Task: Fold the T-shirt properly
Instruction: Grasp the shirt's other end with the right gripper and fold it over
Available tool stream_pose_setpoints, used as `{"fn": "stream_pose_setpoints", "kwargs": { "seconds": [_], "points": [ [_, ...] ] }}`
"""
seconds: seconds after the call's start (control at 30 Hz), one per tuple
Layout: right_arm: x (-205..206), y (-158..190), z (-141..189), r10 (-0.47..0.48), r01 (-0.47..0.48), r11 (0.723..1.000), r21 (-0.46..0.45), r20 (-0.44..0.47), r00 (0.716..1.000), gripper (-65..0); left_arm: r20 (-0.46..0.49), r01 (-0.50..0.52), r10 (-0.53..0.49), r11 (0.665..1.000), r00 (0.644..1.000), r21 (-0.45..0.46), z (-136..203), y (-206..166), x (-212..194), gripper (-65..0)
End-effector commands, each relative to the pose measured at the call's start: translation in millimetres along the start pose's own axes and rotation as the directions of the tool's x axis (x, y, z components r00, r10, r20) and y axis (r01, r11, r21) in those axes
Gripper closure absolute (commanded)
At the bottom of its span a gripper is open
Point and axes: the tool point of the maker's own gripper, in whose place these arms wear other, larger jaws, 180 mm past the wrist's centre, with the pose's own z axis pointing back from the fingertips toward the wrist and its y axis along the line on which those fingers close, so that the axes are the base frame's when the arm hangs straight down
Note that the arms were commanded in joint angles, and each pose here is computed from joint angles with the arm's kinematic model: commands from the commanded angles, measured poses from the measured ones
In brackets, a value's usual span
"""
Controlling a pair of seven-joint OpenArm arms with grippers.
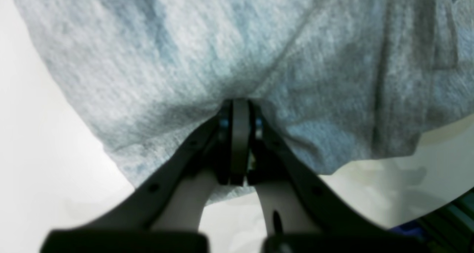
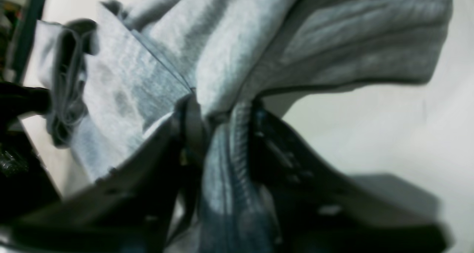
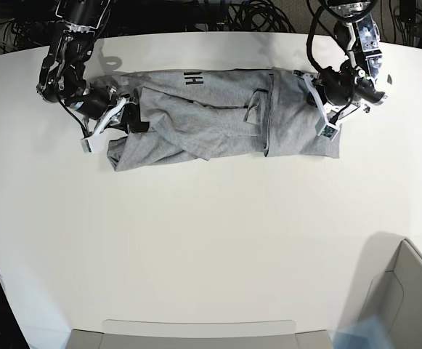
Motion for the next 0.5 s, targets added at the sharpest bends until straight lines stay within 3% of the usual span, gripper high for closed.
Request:
{"fn": "stream_pose_setpoints", "kwargs": {
  "seconds": [0.0, 0.03, 0.17, 0.27, 0.47],
  "points": [
    [12.7, -7.3, 1.8, -0.008, 0.009, 0.999, -0.052, 0.007, 1.000, -3.4, -0.024, 0.006, -0.006, 1.000, 1.000, -0.008, 0.7, -3.3, -5.4, 0.0],
    [17.5, -10.6, 2.5, -0.018, 0.019, 0.997, -0.078, 0.011, 1.000, 0.0, -0.023, 0.007, -0.007, 1.000, 1.000, -0.007, 1.0, -3.3, -5.0, 0.0],
    [41.2, -19.9, 8.4, 0.018, -0.015, 0.986, -0.163, 0.014, 1.000, 0.0, -0.029, 0.015, -0.015, 1.000, 0.999, 0.000, 4.5, -3.0, -4.5, 0.0],
    [57.3, -32.1, 18.0, 0.032, -0.025, 0.972, -0.234, 0.028, 0.999, 0.0, 0.029, 0.038, -0.038, 0.999, 0.999, 0.023, 16.3, -5.6, 13.5, 0.0],
    [83.4, -52.6, 42.9, 0.081, -0.060, 0.919, -0.388, 0.039, 0.996, 0.0, 0.083, 0.040, -0.043, 0.998, 0.996, 0.040, 21.9, -2.4, 34.8, 0.0]
  ]
}}
